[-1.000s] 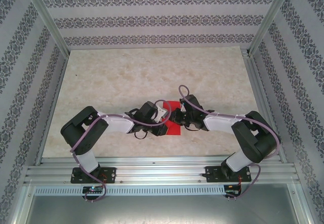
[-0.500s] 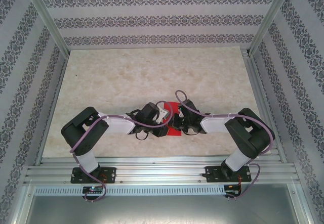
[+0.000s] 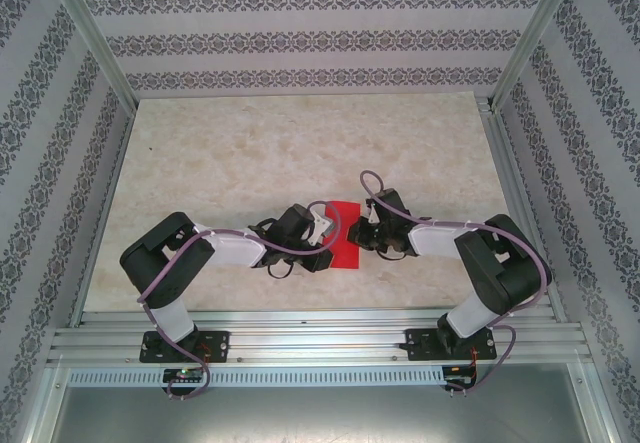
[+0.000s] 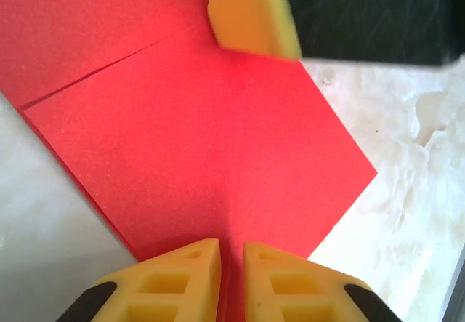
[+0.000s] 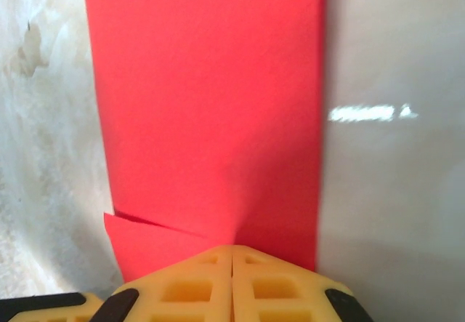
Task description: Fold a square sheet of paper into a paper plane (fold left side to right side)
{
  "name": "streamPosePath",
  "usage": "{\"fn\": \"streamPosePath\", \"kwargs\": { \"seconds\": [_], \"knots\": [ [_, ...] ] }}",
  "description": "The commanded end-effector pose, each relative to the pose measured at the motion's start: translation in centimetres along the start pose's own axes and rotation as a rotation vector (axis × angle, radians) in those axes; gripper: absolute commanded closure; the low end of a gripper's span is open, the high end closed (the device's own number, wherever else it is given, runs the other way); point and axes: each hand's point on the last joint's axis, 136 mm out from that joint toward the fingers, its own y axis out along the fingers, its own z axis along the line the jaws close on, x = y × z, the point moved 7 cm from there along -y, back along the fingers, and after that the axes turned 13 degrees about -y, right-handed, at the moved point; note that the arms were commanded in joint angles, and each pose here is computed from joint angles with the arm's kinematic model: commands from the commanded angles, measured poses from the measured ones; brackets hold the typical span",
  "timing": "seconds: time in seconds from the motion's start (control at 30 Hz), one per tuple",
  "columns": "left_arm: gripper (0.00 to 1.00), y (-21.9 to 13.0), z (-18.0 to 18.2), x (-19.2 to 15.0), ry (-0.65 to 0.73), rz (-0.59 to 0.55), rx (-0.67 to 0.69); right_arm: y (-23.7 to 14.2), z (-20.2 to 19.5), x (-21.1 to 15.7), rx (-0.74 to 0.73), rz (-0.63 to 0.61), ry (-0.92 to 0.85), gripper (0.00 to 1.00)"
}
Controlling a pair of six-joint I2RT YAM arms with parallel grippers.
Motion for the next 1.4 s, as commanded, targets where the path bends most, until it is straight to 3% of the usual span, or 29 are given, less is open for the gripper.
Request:
{"fn": "streamPosePath", "kwargs": {
  "seconds": [0.0, 0.23, 0.5, 0.63, 0.87, 1.23, 1.37],
  "knots": [
    [0.81, 0.7, 3.8, -6.0, -0.088, 0.226, 0.177, -1.1, -2.4, 0.5, -0.131, -0.029, -0.017, 0.92],
    [0.80, 0.7, 2.9, -5.3, -0.074, 0.208, 0.154, -4.4, 1.1, 1.0, -0.076, -0.104, -0.053, 0.91],
    [0.80, 0.8, 2.5, -5.1, -0.066, 0.206, 0.153, -1.4, 3.6, -1.3, 0.037, -0.055, -0.009, 0.91],
    [0.79, 0.7, 2.4, -5.2, -0.059, 0.210, 0.149, 0.1, 3.1, -1.6, 0.007, -0.022, -0.008, 0.91],
    [0.77, -0.6, 2.0, -6.2, -0.033, 0.247, 0.152, 0.4, 0.1, -3.0, -0.179, 0.062, 0.007, 0.91],
    [0.77, -2.4, 3.4, -9.5, -0.078, 0.289, 0.184, 0.5, -0.2, -3.2, -0.189, 0.085, 0.005, 0.91],
    [0.78, -3.3, 2.8, -8.8, -0.073, 0.242, 0.182, 0.5, 0.1, -3.0, -0.171, 0.082, 0.002, 0.91]
  ]
}}
